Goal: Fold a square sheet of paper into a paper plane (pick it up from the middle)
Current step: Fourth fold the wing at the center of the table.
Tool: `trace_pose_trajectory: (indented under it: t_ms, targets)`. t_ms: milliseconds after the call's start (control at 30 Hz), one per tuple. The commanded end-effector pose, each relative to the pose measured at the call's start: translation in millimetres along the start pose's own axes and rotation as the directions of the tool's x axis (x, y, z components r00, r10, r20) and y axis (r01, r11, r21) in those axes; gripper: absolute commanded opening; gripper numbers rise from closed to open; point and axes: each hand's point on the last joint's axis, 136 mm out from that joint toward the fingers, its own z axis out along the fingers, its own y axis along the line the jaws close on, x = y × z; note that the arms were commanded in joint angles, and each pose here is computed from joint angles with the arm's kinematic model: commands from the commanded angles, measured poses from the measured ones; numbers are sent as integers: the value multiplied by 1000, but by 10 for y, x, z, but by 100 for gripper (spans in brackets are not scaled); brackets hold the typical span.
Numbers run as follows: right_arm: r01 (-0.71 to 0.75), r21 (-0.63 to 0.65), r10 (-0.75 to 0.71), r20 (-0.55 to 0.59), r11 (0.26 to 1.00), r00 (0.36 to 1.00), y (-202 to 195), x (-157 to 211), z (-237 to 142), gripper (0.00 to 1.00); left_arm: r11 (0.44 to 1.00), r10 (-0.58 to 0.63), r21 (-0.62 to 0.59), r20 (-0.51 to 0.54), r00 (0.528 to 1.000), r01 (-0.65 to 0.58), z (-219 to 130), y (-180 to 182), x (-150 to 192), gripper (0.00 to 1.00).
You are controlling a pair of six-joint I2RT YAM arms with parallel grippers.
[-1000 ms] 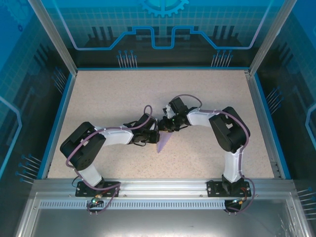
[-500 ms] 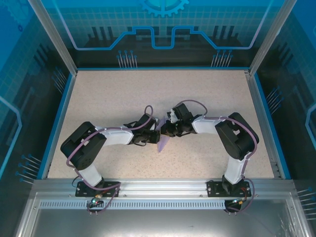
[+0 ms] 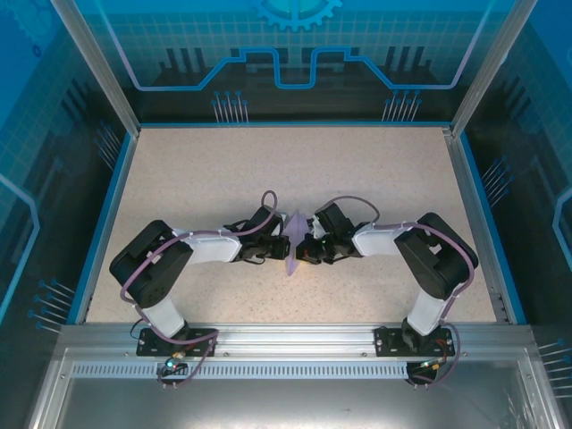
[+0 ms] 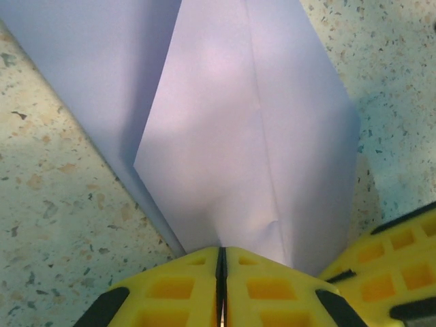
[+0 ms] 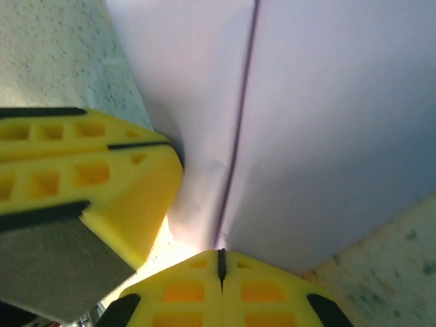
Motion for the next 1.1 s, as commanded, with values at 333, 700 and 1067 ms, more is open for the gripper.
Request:
trace_pose_trajectory:
  t_ms: [333,700,1067]
  targets:
    - [-82,-159,94,67,984,993,243,-68,4,2,997,-74,-22,-142,987,72,87,241,425,11]
    - [-114,-147,119,26,983,993,182,-40,138,2,996,-87,-13,-147,985,86,98,257,427,11]
    - [-89,26,89,-2,996,996,-140,133,163,3,996,-92,-16,-161,983,90,129,299,453,11]
